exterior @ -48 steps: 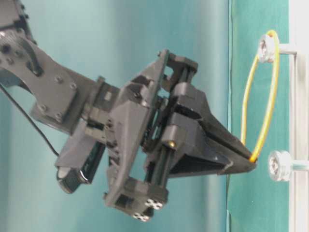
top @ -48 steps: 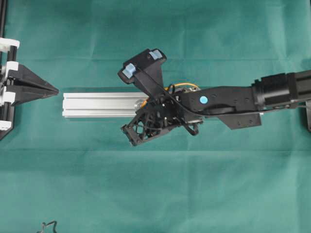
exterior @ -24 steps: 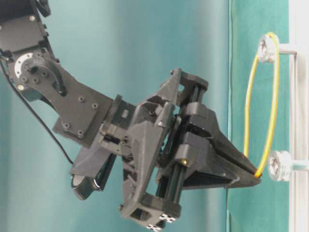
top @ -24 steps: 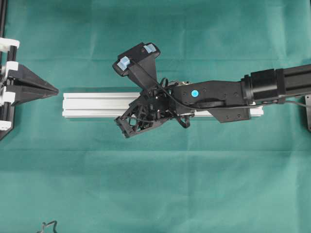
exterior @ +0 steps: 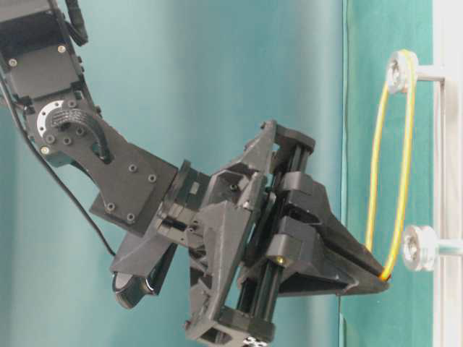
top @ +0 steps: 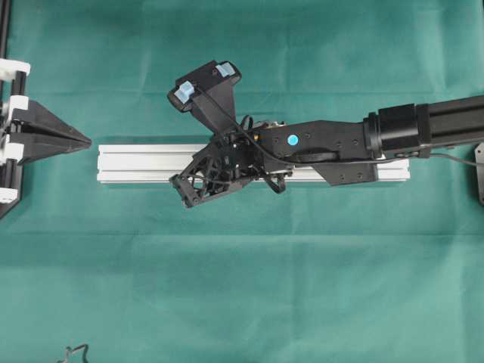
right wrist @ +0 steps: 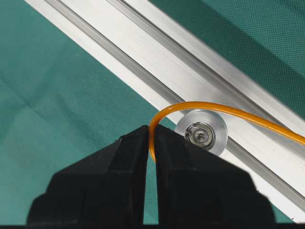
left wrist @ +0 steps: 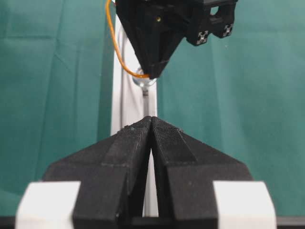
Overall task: Hook the rubber onto the shaft.
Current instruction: 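Pull the stretched band over the left stud with the right gripper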
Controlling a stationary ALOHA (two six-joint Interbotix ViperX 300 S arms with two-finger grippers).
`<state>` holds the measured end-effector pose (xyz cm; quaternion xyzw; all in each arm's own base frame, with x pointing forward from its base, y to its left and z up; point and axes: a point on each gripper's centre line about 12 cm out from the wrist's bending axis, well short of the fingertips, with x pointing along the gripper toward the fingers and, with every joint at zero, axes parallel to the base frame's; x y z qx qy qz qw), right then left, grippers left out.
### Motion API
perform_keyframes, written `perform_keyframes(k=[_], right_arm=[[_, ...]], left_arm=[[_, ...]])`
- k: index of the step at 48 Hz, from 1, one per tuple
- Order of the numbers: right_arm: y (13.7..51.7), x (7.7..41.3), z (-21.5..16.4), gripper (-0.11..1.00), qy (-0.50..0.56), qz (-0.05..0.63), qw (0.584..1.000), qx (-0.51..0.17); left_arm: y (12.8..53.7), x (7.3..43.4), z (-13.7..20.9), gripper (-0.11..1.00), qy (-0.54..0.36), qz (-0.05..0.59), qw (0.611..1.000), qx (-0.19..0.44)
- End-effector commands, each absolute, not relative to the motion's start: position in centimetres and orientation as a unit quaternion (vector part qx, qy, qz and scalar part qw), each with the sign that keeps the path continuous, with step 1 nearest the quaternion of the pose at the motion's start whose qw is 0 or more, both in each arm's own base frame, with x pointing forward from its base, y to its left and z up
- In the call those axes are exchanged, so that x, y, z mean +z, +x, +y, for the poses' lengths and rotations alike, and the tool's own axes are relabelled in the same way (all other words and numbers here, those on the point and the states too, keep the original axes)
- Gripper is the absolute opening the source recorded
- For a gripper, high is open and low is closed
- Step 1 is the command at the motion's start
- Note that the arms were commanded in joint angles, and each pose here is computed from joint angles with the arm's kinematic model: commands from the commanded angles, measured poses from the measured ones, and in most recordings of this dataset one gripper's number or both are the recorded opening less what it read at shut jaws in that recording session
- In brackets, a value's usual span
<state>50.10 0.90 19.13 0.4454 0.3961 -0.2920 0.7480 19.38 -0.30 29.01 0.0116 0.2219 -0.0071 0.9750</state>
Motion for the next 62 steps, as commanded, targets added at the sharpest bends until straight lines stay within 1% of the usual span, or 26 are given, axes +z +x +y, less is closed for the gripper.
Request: perform_keyframes(k=[1,21,62], right_arm=[[50.6,21.3,1.1,0.07,0.452,0.374,0.761,-0.276],[50.7,21.1,1.0,0.07,0.452,0.375,0.761,-0.277],[51.2,18.1,0.9,0.07,0.446,0.393,0.751,-0.290]], left_arm=[[19.7,30.4,-0.4,0.00,0.013,0.205,0.979,-0.009],[19.7,30.3,-0.4,0.00,0.013,0.205,0.979,-0.008],[19.7,30.4,-0.4,0.00,0.012,0.205,0.979,-0.008]])
